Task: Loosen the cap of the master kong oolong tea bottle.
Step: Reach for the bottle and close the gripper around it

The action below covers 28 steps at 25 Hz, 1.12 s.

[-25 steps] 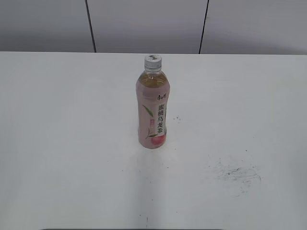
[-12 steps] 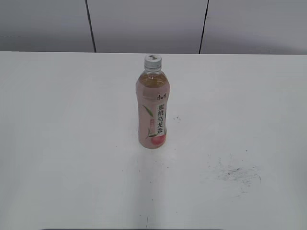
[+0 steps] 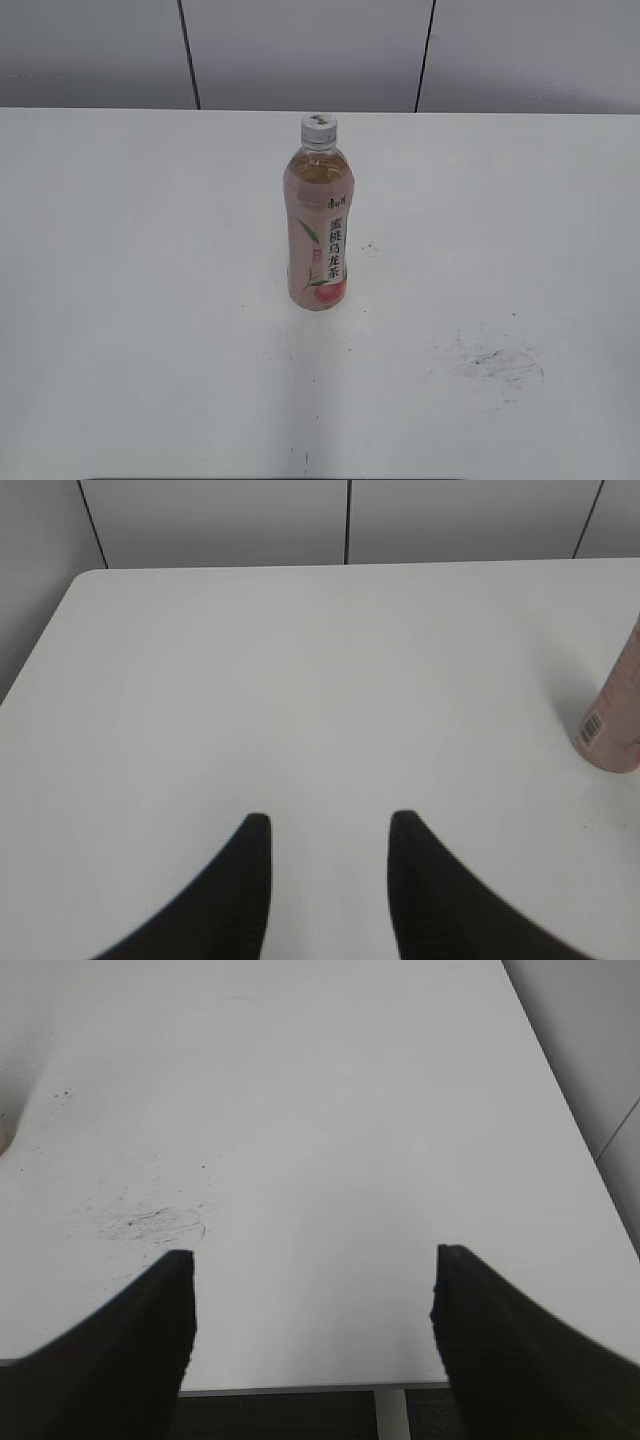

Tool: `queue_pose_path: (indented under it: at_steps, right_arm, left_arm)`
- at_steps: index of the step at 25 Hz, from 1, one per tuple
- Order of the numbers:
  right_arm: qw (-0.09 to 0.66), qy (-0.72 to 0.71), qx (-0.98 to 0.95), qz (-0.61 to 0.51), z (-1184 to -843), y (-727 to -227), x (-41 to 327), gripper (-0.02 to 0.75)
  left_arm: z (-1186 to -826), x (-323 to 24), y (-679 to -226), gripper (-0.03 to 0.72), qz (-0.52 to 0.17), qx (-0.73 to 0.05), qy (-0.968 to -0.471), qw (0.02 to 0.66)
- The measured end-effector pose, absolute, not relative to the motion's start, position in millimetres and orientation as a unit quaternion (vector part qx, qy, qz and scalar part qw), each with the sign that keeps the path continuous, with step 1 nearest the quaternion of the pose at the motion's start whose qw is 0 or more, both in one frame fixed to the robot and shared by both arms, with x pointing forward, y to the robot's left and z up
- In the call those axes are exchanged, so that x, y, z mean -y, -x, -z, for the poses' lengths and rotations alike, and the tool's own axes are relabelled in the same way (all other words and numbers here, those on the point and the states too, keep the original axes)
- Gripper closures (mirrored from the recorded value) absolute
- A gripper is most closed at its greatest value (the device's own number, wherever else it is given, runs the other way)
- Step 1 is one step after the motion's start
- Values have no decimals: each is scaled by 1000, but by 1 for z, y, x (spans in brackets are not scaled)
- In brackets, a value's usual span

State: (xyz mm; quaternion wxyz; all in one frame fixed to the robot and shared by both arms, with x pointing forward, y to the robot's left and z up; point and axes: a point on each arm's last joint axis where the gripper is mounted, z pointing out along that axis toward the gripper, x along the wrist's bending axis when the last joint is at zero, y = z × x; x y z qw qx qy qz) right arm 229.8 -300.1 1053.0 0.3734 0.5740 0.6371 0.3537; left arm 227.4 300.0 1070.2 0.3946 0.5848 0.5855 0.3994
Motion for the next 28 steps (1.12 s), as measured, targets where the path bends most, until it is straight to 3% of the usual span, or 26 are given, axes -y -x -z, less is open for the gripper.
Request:
queue_pose_path:
  at_steps: [3,8,11,19,22,28]
  right_arm:
    - [373,-574,-637,-354,-1053,-230,300,183]
    - [373,-574,-637,-354,-1053,-230,300,183]
    - [373,-574,-637,-354,-1053,-230,300,183]
    - [373,-574,-637,-354,-1053,-230,300,183]
    - [373,-574,-637,-354,-1053,-230,300,183]
    - [373,-574,-637,-354,-1053,-230,300,183]
  left_arm:
    - [-1073,-300,-227,447,-405,-581,-581,401]
    - [-1105,-296,-237,447,-468,-512,-529,489]
    - [-1112,-295,-257,447,-479,-492,-517,511]
    - [-1073,-301,-325,447,-467,-528,-462,538]
    - [-1051,-301,-346,447,-459,-541,-472,524]
    - [-1029,-276,-390,447,-441,-485,-555,513]
